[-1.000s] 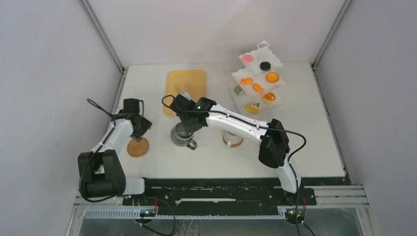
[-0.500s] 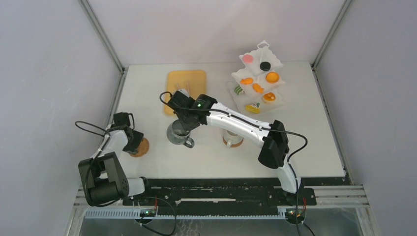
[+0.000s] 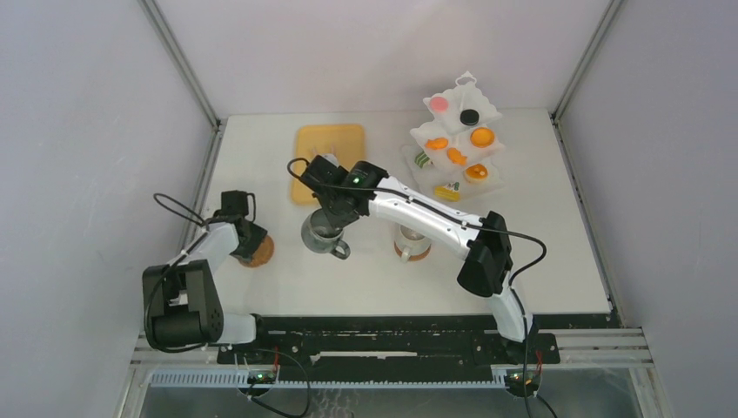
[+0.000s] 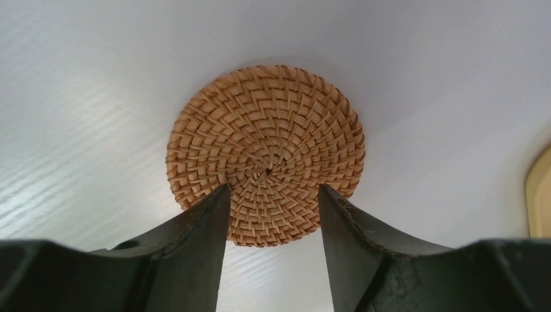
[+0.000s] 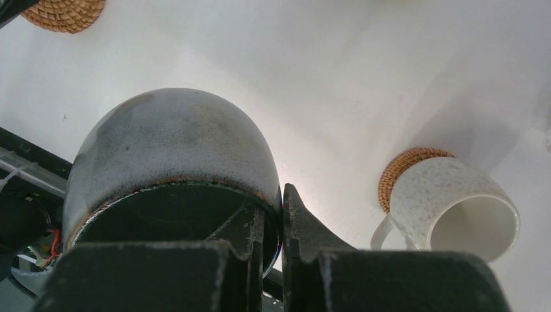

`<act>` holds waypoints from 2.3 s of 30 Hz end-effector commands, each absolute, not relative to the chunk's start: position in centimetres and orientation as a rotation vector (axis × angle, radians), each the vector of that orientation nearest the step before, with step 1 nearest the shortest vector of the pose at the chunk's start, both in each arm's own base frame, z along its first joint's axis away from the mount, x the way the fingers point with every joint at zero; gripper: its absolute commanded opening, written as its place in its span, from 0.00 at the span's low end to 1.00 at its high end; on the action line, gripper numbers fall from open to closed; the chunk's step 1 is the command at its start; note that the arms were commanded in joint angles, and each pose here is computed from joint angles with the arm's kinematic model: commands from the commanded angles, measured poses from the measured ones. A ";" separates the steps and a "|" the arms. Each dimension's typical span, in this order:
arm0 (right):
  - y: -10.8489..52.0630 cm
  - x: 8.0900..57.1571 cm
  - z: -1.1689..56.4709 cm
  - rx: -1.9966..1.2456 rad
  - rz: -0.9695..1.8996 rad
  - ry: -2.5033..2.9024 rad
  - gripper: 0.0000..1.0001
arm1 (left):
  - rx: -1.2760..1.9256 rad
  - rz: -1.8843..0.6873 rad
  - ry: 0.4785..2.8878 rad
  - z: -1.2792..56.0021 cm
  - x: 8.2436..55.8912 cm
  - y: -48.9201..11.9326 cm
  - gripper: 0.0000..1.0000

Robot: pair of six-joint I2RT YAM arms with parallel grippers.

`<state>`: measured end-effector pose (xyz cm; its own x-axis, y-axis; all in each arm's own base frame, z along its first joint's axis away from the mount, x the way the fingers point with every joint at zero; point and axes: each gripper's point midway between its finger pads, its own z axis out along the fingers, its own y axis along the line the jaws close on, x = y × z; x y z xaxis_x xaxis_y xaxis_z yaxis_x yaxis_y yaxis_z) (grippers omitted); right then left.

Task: Serve the afternoon tea
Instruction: Move the coaster to the center of the board.

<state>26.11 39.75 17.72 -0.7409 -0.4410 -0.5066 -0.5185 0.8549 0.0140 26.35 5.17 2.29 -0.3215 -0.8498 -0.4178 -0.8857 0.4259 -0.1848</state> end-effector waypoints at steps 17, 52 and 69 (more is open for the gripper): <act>33.4 29.0 22.1 -0.494 0.229 2.475 0.00 | -1.007 0.077 2.575 2.4 29.0 -6.4 0.56; 25.2 29.9 24.1 -0.319 0.166 2.467 0.00 | -0.535 -0.187 2.787 3.0 27.8 -24.3 0.56; 26.4 29.8 25.0 -0.349 0.171 2.451 0.00 | -0.667 -0.198 2.555 10.4 32.0 -22.3 0.70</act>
<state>28.19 24.31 19.77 -0.8385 -0.2830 -0.4657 -0.2937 0.9545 -0.0513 29.29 -22.85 4.62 -0.8516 -0.4134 -0.3224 -0.3827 0.9105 -0.1567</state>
